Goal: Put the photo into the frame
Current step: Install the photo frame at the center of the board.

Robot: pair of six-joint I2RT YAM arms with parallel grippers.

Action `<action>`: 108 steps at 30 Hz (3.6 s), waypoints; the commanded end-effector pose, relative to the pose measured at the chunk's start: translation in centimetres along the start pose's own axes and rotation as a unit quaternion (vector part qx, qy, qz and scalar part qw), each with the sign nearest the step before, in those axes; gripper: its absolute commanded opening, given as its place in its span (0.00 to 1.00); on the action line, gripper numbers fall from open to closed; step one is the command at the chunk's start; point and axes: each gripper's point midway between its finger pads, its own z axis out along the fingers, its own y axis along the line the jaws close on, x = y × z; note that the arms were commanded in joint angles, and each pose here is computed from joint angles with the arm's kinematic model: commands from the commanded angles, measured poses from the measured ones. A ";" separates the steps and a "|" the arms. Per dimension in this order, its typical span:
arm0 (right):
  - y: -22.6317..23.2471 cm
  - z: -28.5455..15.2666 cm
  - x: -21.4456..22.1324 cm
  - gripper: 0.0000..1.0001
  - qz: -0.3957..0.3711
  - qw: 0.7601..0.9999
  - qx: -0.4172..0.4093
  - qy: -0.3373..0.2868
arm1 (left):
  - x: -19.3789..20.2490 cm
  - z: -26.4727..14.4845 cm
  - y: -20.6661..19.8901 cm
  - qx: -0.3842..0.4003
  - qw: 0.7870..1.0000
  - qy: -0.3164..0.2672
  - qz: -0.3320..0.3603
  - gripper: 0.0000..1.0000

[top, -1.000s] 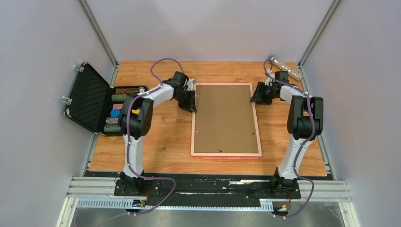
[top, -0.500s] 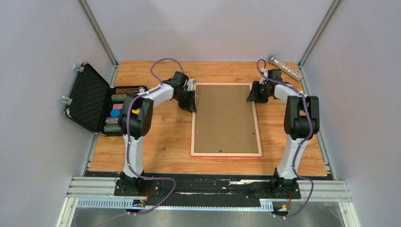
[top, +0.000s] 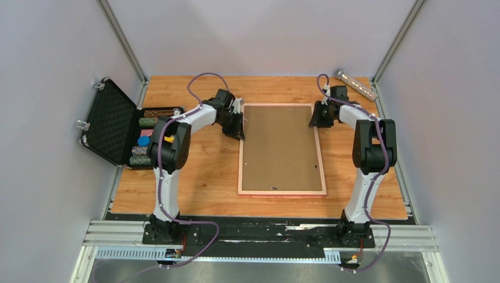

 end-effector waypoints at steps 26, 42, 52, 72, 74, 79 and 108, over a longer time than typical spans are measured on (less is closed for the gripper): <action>1.1 -0.9 0.8 0.20 -0.085 0.995 -0.048 0.016 | 1.1 0.6 2.7 -0.034 0.999 0.024 -0.001 0.00; 1.9 -1.2 1.9 0.20 -0.121 0.988 -0.093 0.035 | 1.0 0.6 3.0 -0.036 0.999 0.025 -0.004 0.00; 2.3 -2.8 0.2 0.42 -0.018 0.987 -0.158 0.030 | 0.9 0.4 3.0 -0.036 0.999 0.022 -0.005 0.00; 0.9 -6.6 2.1 0.47 -0.044 0.993 -0.110 0.015 | -0.1 -0.3 3.2 -0.031 1.000 0.003 -0.005 0.00; 0.5 -7.2 3.0 0.47 -0.057 0.993 -0.098 0.016 | -0.4 -0.3 3.3 -0.032 0.999 0.002 -0.002 0.00; 0.6 -8.8 4.8 0.48 -0.076 0.993 -0.093 0.014 | -0.8 -0.1 3.5 -0.031 0.999 0.000 0.005 0.00; 1.7 -15.9 11.2 0.59 -0.167 0.983 -0.082 -0.014 | -0.8 -0.2 3.4 -0.016 1.000 0.015 0.014 0.00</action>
